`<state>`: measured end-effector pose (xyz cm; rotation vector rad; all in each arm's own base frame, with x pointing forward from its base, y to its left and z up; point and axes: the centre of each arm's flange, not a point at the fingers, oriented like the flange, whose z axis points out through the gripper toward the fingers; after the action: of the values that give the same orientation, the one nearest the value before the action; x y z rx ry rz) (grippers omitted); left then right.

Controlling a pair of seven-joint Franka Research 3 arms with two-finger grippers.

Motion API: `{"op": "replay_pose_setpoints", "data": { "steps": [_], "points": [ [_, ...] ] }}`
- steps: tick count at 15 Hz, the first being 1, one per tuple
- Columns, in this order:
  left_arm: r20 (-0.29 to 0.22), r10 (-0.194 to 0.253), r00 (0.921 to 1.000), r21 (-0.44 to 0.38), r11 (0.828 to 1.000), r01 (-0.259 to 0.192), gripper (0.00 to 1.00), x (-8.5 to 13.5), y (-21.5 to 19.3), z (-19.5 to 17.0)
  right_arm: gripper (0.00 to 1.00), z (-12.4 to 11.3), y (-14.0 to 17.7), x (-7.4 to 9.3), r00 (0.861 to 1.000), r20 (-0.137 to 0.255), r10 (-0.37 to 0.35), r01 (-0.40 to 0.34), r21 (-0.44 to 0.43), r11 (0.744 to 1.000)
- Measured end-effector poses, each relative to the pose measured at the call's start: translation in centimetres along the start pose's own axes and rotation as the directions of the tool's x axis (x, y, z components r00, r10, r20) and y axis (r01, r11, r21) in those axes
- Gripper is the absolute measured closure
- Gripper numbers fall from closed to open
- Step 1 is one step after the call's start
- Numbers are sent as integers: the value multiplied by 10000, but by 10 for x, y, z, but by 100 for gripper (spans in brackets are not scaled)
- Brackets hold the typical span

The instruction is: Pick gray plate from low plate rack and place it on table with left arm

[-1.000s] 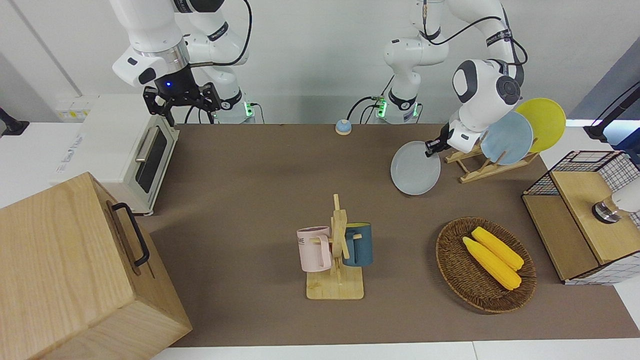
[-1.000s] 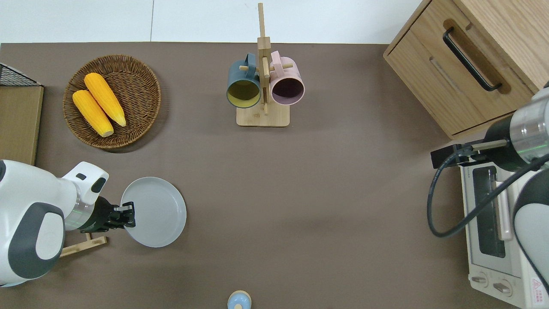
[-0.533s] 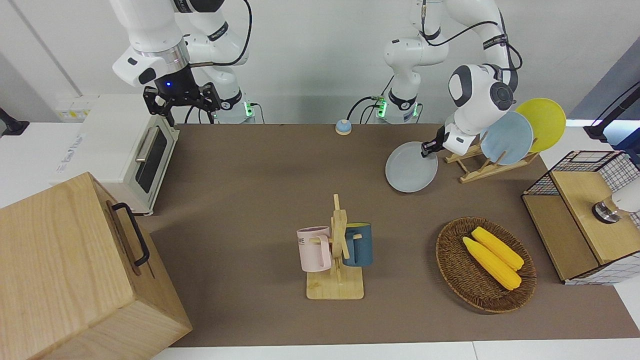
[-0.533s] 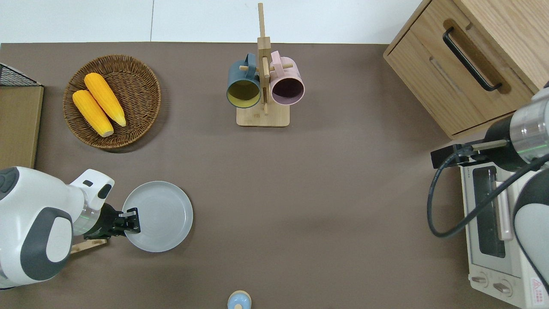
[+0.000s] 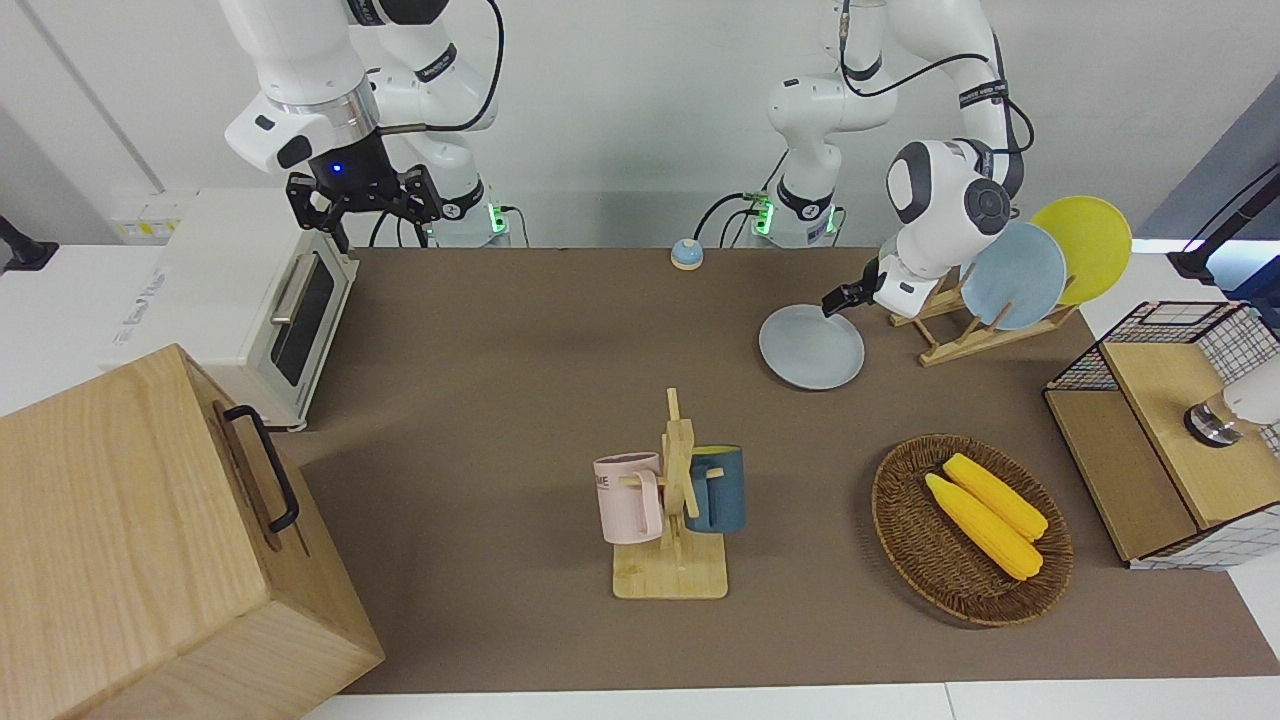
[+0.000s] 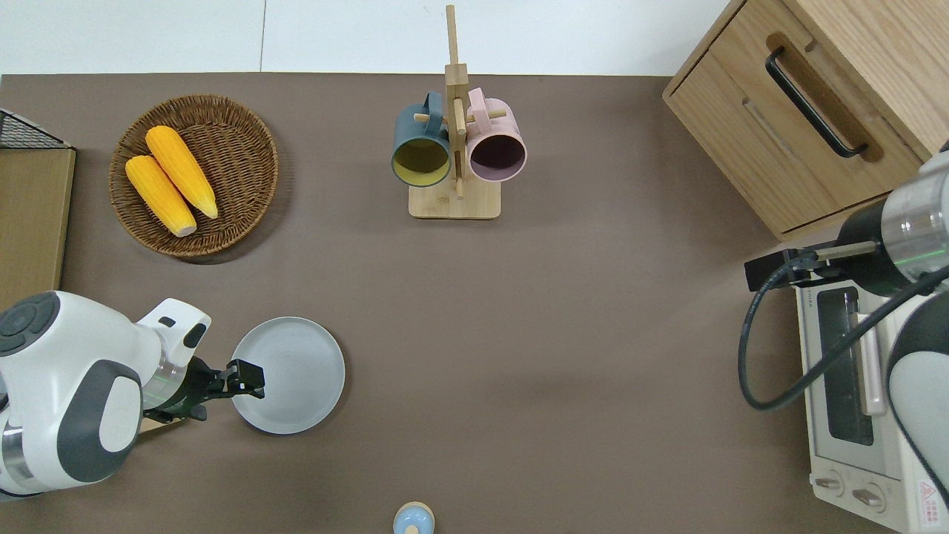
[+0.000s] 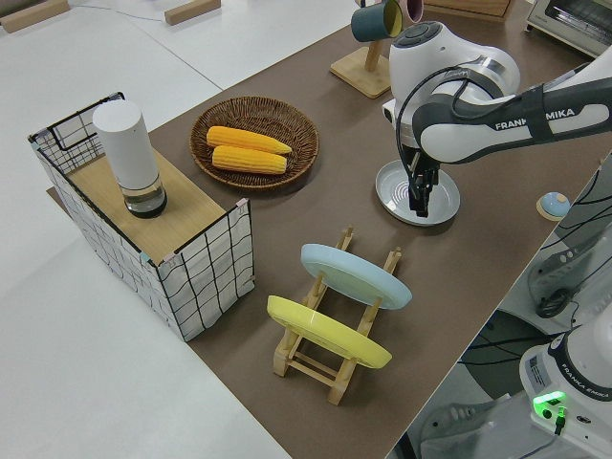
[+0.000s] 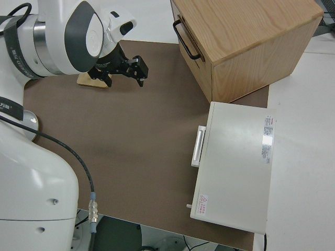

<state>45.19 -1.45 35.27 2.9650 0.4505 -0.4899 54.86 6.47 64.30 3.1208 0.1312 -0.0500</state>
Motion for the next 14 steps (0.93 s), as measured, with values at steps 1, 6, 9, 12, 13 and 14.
{"op": "replay_pose_setpoints", "data": {
  "steps": [1,6,9,12,13,14],
  "points": [
    [-185,122,9998,244,9996,-118,0,2,-1,-5,1,0,0,0,10000,0,0,0,0,10000],
    [-1417,802,9866,1682,9842,-559,0,13,-2,-78,1,0,0,0,10000,0,0,0,0,10000],
    [-1376,553,9889,1726,9845,-310,0,7,-9,-132,1,0,0,0,10000,0,0,0,0,10000],
    [-1501,426,9877,1675,9857,-171,0,-5,-10,-184,1,0,0,0,10000,0,0,0,0,10000],
    [-1632,447,9856,1645,9862,-175,0,-8,-9,-196,1,0,0,0,10000,0,0,0,0,10000],
    [-1780,526,9826,1621,9865,-235,0,-10,-8,-205,1,0,0,0,10000,0,0,0,0,10000]
  ]
}}
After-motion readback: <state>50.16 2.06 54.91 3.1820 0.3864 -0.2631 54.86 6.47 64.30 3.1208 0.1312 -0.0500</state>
